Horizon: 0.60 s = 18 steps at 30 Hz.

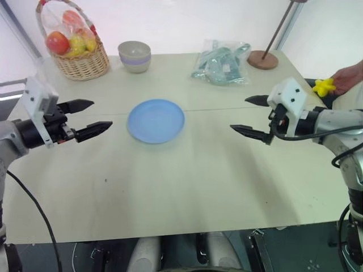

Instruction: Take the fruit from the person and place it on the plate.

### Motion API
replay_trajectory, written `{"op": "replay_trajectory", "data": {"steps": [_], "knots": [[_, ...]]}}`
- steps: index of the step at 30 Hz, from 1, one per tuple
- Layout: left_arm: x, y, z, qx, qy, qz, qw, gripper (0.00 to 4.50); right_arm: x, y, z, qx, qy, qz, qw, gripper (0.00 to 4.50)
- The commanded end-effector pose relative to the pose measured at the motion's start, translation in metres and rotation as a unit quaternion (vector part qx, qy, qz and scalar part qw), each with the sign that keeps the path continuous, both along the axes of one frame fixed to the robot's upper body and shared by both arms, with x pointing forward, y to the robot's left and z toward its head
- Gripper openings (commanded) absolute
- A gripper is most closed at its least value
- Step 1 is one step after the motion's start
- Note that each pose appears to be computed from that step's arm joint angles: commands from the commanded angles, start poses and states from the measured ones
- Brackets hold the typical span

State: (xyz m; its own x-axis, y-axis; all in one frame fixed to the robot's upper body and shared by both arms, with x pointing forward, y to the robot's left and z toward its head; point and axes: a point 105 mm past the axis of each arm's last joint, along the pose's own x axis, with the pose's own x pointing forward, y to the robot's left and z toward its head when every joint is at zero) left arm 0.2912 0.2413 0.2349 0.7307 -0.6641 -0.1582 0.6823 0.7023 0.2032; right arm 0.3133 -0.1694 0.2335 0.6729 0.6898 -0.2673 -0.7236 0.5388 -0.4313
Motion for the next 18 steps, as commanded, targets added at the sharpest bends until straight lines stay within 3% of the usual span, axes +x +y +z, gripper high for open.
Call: {"op": "replay_trajectory", "data": {"steps": [1,18], "knots": [[-0.0045,-0.0014,0.0135,0.012,-0.03,-0.002,0.999,4.47,-0.0024,0.0003,0.0154,-0.002,-0.025,0.005,1.0,4.5],[-0.0029,-0.0103,0.0172,0.002,-0.027,-0.024,0.999,4.47,-0.0046,0.0,0.013,-0.001,-0.023,0.0,1.0,4.5]]}}
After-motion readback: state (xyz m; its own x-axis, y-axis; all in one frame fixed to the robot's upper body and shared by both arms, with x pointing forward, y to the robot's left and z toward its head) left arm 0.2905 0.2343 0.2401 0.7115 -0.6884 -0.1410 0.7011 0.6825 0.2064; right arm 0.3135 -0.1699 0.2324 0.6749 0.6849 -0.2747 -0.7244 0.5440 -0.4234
